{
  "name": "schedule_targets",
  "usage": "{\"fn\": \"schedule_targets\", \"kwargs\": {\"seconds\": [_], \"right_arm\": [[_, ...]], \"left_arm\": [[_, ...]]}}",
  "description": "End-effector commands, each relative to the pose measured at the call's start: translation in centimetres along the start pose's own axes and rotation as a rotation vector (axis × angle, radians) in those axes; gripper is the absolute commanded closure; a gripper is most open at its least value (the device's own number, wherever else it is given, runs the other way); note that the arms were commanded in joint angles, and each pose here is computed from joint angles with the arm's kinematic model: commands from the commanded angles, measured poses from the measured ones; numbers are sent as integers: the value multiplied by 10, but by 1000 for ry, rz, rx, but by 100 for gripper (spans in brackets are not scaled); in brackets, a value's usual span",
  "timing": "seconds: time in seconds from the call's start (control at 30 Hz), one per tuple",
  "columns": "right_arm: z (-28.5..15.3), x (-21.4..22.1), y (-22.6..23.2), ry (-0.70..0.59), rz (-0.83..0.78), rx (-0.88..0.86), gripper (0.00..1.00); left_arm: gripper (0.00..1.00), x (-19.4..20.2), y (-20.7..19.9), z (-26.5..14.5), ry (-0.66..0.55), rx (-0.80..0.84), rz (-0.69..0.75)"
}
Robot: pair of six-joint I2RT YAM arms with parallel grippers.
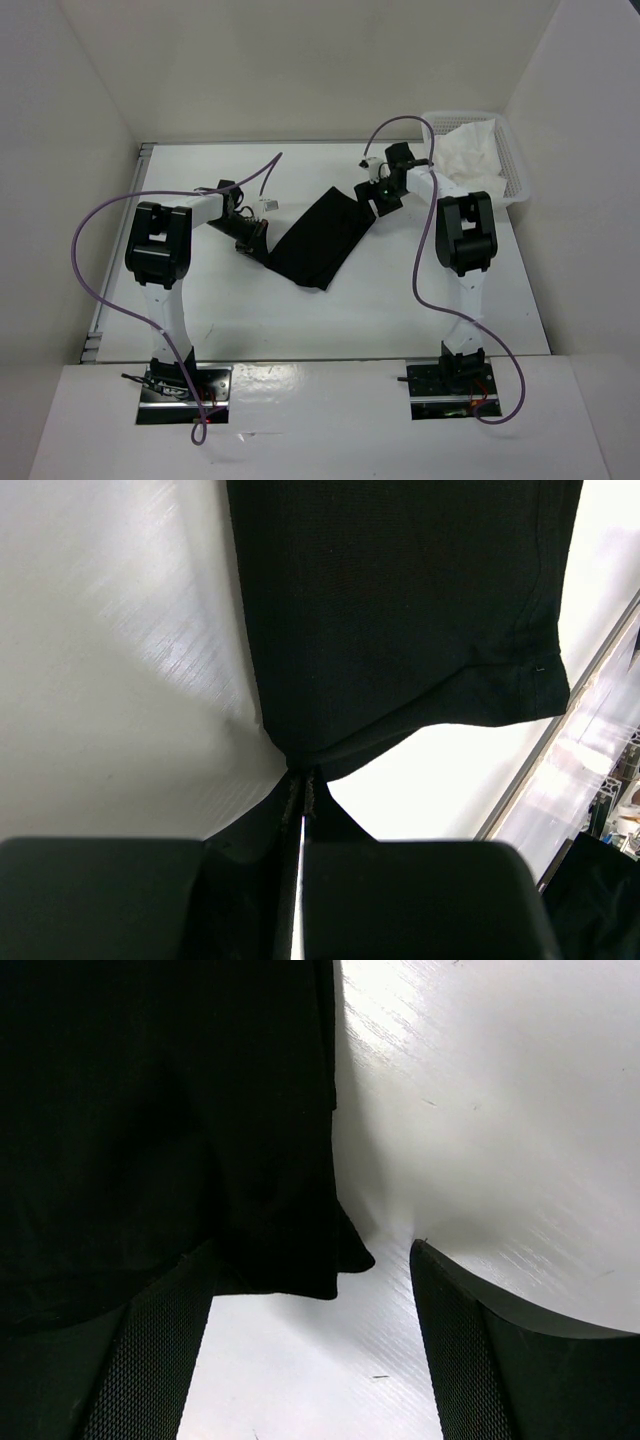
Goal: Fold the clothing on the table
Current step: Fold the skirt
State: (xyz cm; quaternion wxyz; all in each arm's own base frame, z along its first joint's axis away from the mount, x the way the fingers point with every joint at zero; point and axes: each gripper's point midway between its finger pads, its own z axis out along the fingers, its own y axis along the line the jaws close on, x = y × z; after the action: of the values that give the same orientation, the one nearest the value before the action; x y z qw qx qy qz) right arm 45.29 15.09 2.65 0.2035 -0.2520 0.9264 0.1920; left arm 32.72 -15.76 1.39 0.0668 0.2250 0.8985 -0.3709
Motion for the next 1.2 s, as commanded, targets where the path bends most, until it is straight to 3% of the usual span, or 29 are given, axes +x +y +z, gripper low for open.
{"fn": "schedule_targets", "kwargs": {"seconds": [0.0,0.3,0.5,0.7,0.83,0.9,1.17], "right_arm": [[7,18,11,46,8,-40,19],[19,19,16,50,19,-101,23],[29,22,21,64,26,-157,36],[35,30,21,89,39,-164,62],[36,35,17,103,33,-144,91],[33,33,14,101,27,-121,100],[-15,9,-10,26,-14,69,100]], "left_arm": [[100,11,22,8,48,-85,42],[100,14,18,7,51,-74,35],[100,14,18,7,51,-74,35],[100,14,18,7,51,-74,35],[100,16,19,6,61,-81,29],[100,16,19,6,62,-81,39],[100,14,22,7,72,-87,32]]}}
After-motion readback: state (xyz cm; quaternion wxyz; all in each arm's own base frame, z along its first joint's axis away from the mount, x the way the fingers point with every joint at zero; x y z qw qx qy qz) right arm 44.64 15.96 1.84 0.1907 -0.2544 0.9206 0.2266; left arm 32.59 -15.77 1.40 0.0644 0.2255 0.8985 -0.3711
